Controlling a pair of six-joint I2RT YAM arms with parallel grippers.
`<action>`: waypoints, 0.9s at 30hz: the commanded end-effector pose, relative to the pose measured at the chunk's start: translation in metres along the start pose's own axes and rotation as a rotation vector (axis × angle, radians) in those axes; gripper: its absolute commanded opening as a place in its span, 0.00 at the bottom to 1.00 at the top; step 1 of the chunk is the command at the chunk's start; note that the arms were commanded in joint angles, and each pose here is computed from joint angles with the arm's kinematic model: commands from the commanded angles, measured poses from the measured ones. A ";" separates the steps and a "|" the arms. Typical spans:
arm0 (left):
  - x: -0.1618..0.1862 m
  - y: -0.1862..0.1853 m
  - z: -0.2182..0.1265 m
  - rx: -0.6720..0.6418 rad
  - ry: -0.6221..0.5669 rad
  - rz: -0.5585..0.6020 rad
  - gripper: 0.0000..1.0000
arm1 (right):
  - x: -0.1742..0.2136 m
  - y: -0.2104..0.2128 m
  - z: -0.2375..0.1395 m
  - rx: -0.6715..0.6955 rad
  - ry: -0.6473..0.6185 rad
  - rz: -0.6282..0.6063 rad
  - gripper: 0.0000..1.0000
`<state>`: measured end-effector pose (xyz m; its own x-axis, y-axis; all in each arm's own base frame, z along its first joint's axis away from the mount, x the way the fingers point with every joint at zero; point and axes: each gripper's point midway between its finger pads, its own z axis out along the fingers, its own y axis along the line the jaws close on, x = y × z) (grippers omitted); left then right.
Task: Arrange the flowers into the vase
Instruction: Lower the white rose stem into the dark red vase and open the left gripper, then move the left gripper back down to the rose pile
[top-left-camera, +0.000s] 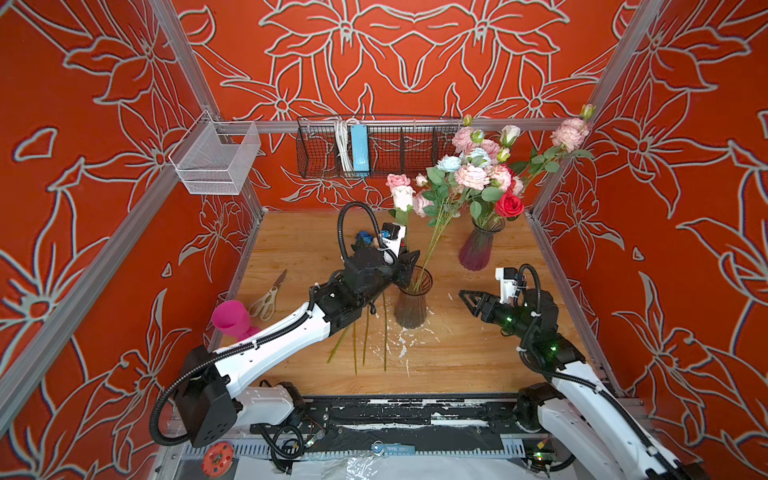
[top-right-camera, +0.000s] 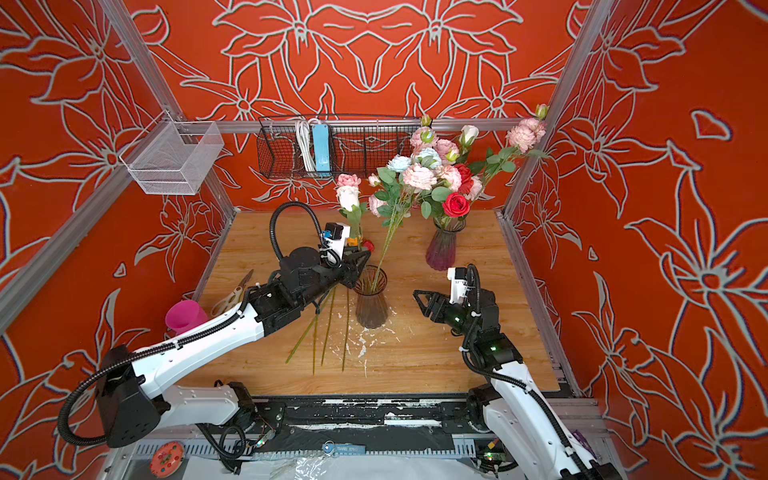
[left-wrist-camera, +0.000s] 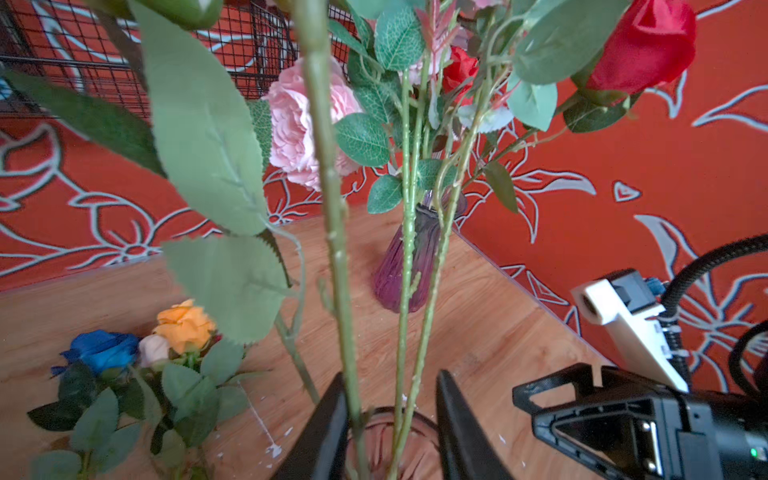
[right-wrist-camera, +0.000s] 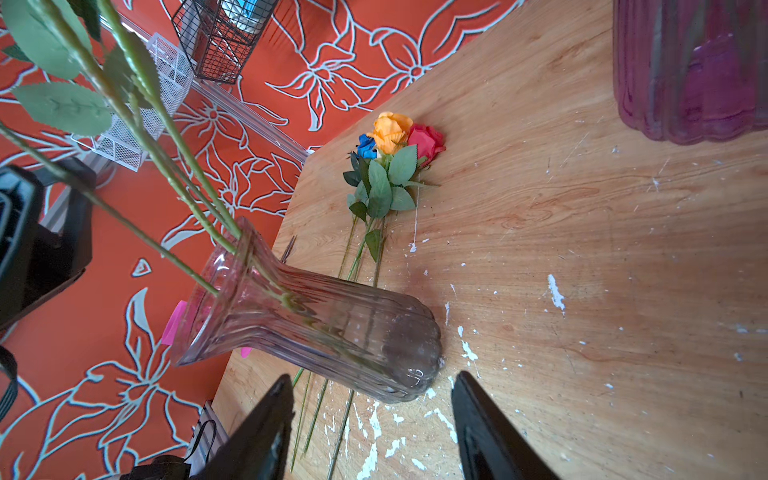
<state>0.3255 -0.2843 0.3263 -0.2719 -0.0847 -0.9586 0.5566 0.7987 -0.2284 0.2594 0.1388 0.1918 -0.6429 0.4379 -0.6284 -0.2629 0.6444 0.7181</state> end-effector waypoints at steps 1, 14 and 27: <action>-0.017 -0.003 -0.019 0.001 -0.021 0.023 0.45 | -0.011 0.012 -0.004 -0.011 -0.027 -0.032 0.62; 0.020 0.058 -0.060 -0.290 0.109 0.017 0.70 | -0.019 0.015 -0.003 -0.008 -0.036 -0.029 0.62; 0.192 0.155 -0.012 -0.475 0.718 -0.245 0.46 | -0.012 -0.006 0.004 0.065 -0.022 0.011 0.59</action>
<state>0.3523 -0.1589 0.1293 -0.7855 -0.0498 -0.6168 0.0655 0.9844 -0.1630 0.2687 0.1353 0.1872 -0.6519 0.4430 -0.6155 -0.2156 0.6699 0.7105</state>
